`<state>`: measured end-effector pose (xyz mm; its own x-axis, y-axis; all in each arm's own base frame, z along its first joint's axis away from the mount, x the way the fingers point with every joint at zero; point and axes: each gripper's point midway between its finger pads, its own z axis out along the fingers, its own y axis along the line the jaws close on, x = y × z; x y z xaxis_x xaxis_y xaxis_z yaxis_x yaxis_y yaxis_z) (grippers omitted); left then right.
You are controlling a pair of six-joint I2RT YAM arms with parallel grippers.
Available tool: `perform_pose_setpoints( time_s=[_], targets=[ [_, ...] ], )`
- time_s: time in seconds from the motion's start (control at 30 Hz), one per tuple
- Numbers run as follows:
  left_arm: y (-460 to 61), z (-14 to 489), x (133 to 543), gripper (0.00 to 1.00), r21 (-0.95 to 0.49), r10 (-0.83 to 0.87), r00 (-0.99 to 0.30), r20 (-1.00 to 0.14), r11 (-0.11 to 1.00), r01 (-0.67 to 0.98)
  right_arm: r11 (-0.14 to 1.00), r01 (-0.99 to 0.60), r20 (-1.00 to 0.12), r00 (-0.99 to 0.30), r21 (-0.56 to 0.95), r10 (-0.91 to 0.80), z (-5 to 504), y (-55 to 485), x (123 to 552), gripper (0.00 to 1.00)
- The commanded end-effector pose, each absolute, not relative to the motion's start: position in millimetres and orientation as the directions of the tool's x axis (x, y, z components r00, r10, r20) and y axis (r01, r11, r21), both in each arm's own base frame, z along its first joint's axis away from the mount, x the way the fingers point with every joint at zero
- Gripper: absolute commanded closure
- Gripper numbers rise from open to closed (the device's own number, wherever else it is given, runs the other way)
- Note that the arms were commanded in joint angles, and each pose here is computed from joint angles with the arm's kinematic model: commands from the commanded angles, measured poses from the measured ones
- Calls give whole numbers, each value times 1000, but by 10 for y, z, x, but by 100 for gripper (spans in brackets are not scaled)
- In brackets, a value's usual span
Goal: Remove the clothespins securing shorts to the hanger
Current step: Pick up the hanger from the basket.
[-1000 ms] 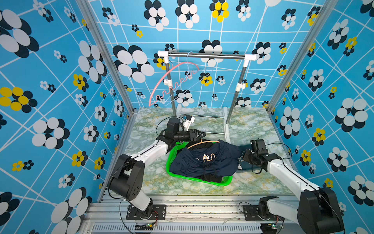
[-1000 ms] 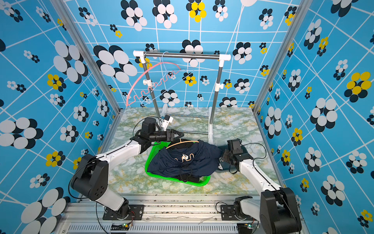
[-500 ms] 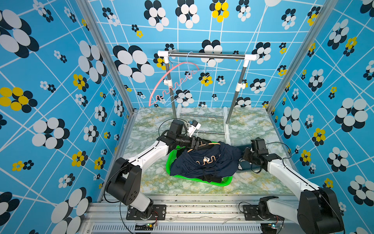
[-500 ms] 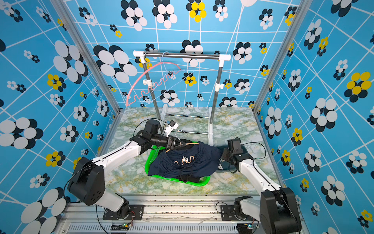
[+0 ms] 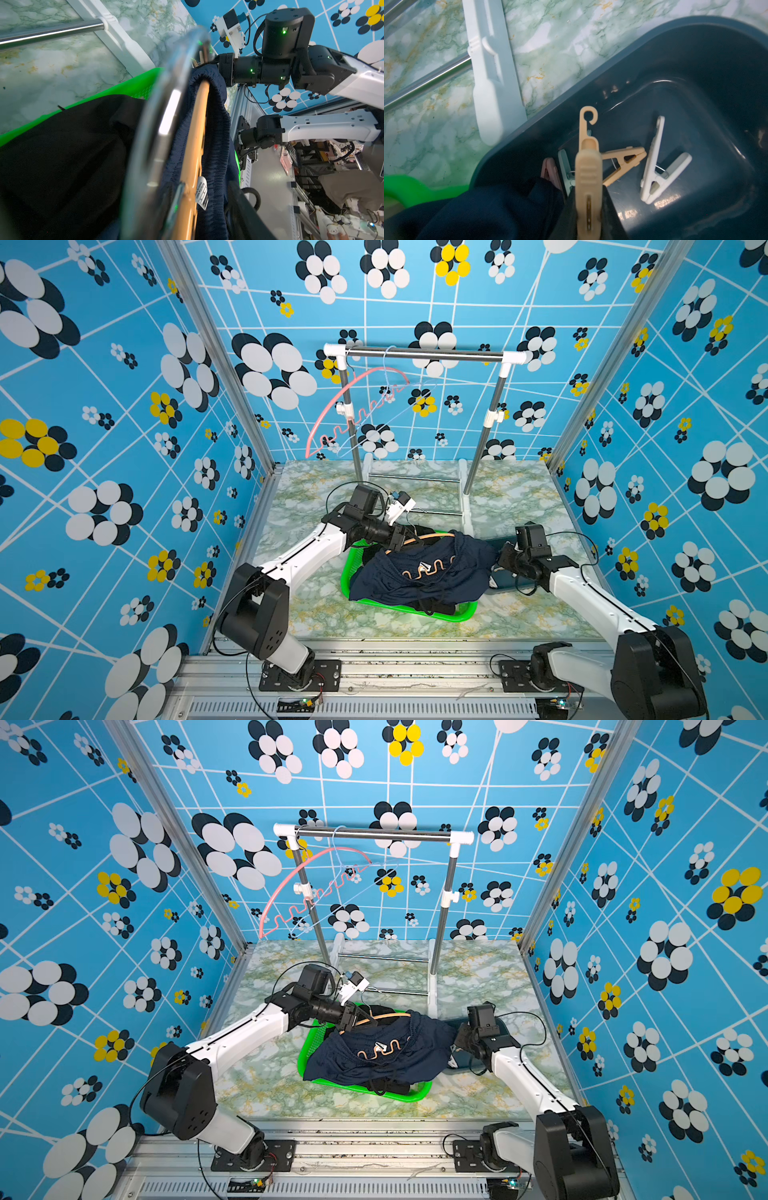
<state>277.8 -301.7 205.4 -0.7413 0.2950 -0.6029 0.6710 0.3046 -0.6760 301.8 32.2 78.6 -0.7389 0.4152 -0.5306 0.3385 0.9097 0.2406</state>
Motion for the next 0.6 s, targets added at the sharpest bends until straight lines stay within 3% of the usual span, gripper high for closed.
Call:
perform_pose_setpoints(
  time_s=[0.0, 0.07, 0.37, 0.57],
  targets=[
    [-3036, 2119, 2695, 69, -685, 320, -732, -602, 266, 679, 907, 355, -537, -732, 225, 420, 789, 261, 2973, 82],
    [-3028, 2130, 2686, 70, -680, 322, -727, -606, 266, 684, 907, 355, -537, -732, 225, 419, 790, 261, 2975, 81],
    [-2956, 2310, 2684, 98, -592, 313, -659, -684, 290, 752, 904, 366, -531, -732, 222, 427, 752, 246, 2930, 79],
    [-2829, 2614, 2664, 100, -414, 292, -504, -813, 318, 853, 904, 375, -533, -732, 204, 424, 760, 203, 2888, 74]
  ],
)
